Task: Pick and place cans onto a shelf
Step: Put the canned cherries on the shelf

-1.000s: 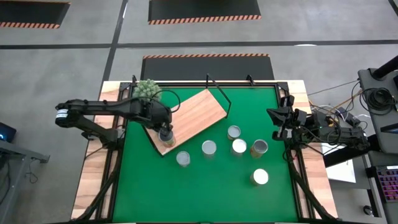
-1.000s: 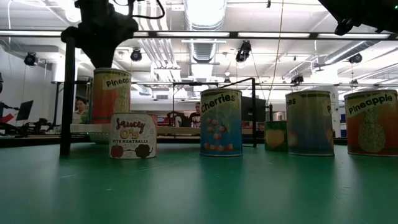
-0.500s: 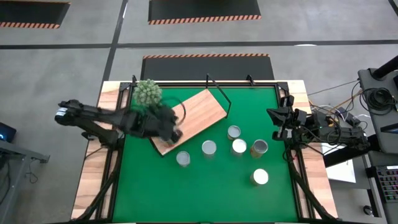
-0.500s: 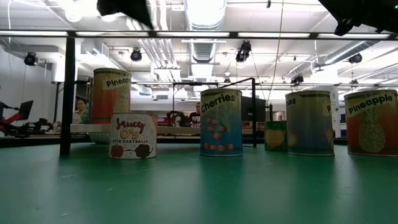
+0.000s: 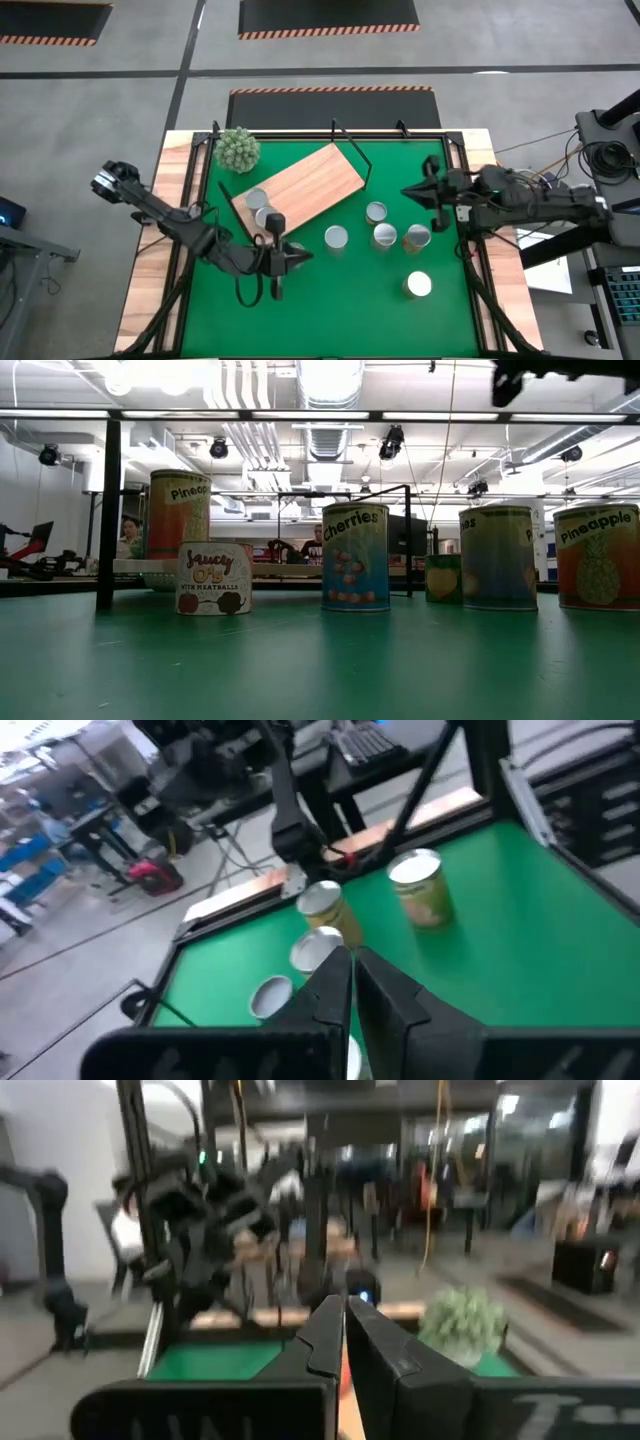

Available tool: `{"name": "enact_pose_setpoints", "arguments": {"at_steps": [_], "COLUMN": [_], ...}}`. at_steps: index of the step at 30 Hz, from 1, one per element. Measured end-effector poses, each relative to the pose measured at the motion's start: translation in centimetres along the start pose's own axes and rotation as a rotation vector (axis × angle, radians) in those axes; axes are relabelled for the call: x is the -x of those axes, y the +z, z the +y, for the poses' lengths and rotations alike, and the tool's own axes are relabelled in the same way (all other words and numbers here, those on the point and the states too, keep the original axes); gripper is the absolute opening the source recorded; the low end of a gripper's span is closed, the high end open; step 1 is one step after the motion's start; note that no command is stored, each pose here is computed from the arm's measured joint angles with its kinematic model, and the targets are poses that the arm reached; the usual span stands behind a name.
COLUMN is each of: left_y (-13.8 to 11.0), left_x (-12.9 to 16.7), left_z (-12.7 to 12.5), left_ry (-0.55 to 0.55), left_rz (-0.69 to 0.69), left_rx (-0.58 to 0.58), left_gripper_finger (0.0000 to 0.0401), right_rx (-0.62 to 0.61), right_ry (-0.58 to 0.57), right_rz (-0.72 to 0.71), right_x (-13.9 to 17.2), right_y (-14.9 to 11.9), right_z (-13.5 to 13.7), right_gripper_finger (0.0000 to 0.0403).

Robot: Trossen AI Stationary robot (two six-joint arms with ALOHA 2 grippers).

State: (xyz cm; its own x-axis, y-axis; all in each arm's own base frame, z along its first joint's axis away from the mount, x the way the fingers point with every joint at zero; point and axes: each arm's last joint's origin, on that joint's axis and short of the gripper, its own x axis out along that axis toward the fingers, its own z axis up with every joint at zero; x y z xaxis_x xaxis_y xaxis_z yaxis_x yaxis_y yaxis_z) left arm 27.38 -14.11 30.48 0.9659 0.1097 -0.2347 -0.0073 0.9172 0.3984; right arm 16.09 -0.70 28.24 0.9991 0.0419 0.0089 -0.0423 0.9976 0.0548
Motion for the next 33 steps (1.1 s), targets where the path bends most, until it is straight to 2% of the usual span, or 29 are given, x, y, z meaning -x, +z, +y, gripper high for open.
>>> {"name": "enact_pose_setpoints", "arguments": {"at_steps": [4,8,10,17,23,33], "left_y": [-1.3,-1.2,-1.2,-1.6,-1.8,-1.1], "left_x": [-0.3,-0.1,-0.1,0.2,1.4,4.1], "left_z": [0.1,0.7,0.8,0.7,1.2,3.2], "left_ry": [0.042,0.204,0.253,0.248,0.237,0.242], "left_rz": [0.008,0.046,0.067,0.108,0.138,0.117], "left_rx": [-0.017,-0.016,-0.015,-0.034,0.007,0.179], "left_gripper_finger": [0.0000,0.0000,0.0000,0.0000,0.0000,0.0000], "right_rx": [-0.016,-0.012,-0.001,0.019,0.052,0.064], "right_ry": [0.020,-0.032,-0.063,-0.055,-0.084,-0.068], "right_rz": [0.125,0.277,0.310,0.657,0.760,0.715], "right_x": [-2.4,-4.6,-5.7,-7.8,-8.6,-10.4], "right_y": [0.5,-0.2,-0.1,-4.2,-5.5,-4.9], "right_z": [0.4,0.8,1.1,2.6,3.6,4.0], "right_gripper_finger": [0.0009,0.0009,0.0009,0.0009,0.0009,0.0009]}}
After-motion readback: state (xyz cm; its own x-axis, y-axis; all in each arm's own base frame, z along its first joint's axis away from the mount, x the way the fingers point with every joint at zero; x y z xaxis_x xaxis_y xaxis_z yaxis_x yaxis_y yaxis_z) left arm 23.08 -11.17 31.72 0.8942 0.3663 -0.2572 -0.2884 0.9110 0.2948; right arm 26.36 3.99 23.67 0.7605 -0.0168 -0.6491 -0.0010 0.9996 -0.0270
